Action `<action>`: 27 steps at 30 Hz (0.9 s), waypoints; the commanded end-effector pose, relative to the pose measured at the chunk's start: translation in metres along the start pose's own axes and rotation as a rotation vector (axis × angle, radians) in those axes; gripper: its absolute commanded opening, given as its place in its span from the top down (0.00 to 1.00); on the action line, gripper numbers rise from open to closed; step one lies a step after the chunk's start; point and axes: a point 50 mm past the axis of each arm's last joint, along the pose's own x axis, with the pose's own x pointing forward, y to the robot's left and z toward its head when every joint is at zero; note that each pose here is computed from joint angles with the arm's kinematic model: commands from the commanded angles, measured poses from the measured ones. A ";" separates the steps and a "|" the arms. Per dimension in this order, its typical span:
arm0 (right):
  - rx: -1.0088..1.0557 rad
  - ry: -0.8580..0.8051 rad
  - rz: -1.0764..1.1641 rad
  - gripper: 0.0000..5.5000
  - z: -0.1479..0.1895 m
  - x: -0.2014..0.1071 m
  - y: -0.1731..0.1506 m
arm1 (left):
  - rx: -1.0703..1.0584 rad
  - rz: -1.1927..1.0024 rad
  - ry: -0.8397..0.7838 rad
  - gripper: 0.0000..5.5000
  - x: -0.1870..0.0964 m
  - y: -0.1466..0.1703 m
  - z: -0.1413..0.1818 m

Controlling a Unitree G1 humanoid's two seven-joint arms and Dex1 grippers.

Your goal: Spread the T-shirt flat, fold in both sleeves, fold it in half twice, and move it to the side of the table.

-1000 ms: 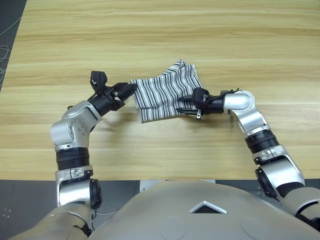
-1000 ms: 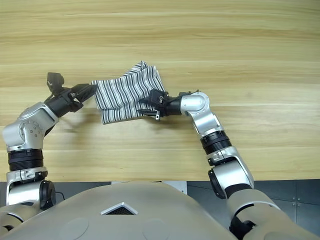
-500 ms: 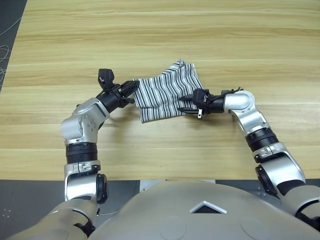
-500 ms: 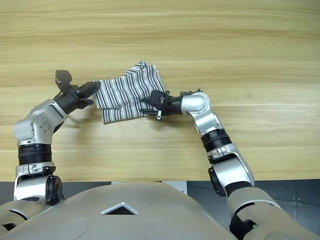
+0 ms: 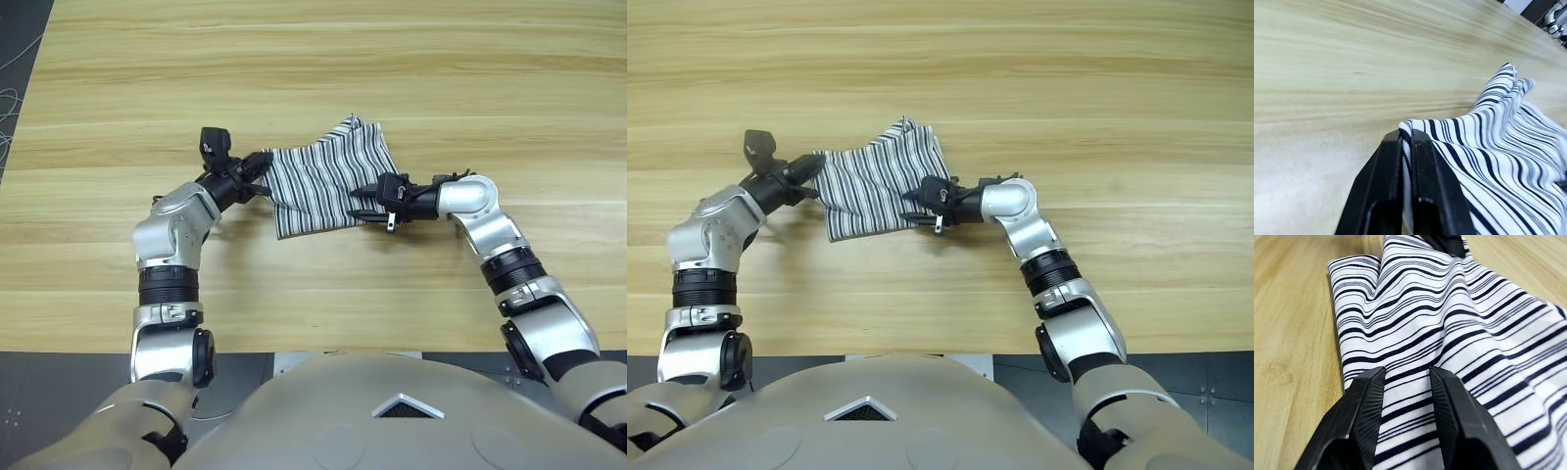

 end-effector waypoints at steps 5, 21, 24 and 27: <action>0.047 0.114 0.053 0.69 -0.021 -0.006 0.009 | 0.066 -0.028 -0.023 0.98 0.021 -0.008 0.008; 0.116 -0.046 -0.041 0.69 0.022 -0.009 -0.021 | 0.102 -0.048 -0.073 0.86 0.014 -0.004 0.016; 0.123 -0.054 -0.052 0.69 0.026 -0.010 -0.025 | 0.100 -0.053 -0.080 0.78 0.014 -0.005 0.017; 0.136 -0.067 -0.051 0.69 0.029 -0.011 -0.026 | 0.092 -0.055 -0.105 0.74 0.013 -0.006 0.021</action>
